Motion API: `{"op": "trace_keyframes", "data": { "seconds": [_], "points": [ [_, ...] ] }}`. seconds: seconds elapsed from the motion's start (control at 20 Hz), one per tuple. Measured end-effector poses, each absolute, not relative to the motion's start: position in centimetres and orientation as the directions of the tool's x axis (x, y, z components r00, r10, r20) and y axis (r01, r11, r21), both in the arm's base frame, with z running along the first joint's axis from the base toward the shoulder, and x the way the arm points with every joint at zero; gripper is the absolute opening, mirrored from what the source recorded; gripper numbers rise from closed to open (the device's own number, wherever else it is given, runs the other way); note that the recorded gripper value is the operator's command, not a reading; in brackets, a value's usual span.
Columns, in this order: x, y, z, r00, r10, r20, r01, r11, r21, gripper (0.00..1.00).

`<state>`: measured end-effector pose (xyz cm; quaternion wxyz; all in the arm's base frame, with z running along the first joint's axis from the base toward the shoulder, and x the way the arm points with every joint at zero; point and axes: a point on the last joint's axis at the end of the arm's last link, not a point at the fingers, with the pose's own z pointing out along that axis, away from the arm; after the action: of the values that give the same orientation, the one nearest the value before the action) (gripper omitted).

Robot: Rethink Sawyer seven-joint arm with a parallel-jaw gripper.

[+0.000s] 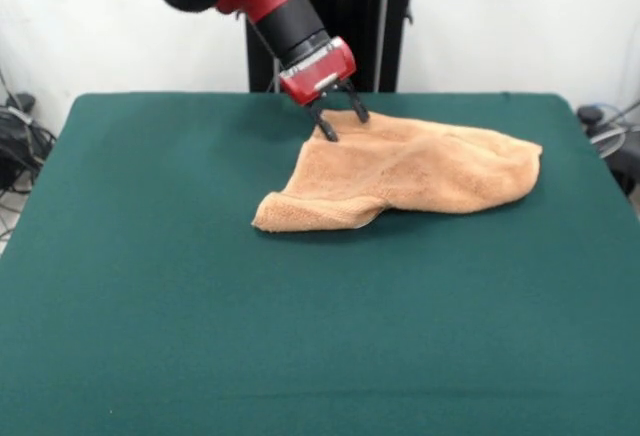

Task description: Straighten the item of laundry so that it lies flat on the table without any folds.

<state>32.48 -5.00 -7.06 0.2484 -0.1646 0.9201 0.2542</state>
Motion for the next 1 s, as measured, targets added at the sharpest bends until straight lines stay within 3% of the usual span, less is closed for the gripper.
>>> {"op": "trace_keyframes", "data": {
  "seconds": [0.3, 0.55, 1.0],
  "points": [
    [32.3, -4.4, -5.9, -0.833, -0.324, -0.448, -0.467, 0.846, 0.257, 1.0],
    [32.3, -6.2, -4.2, -0.824, -0.516, -0.233, -0.536, 0.843, 0.03, 1.0],
    [32.2, -10.9, -1.1, -0.829, -0.55, -0.102, -0.546, 0.835, -0.068, 1.0]
  ]
}}
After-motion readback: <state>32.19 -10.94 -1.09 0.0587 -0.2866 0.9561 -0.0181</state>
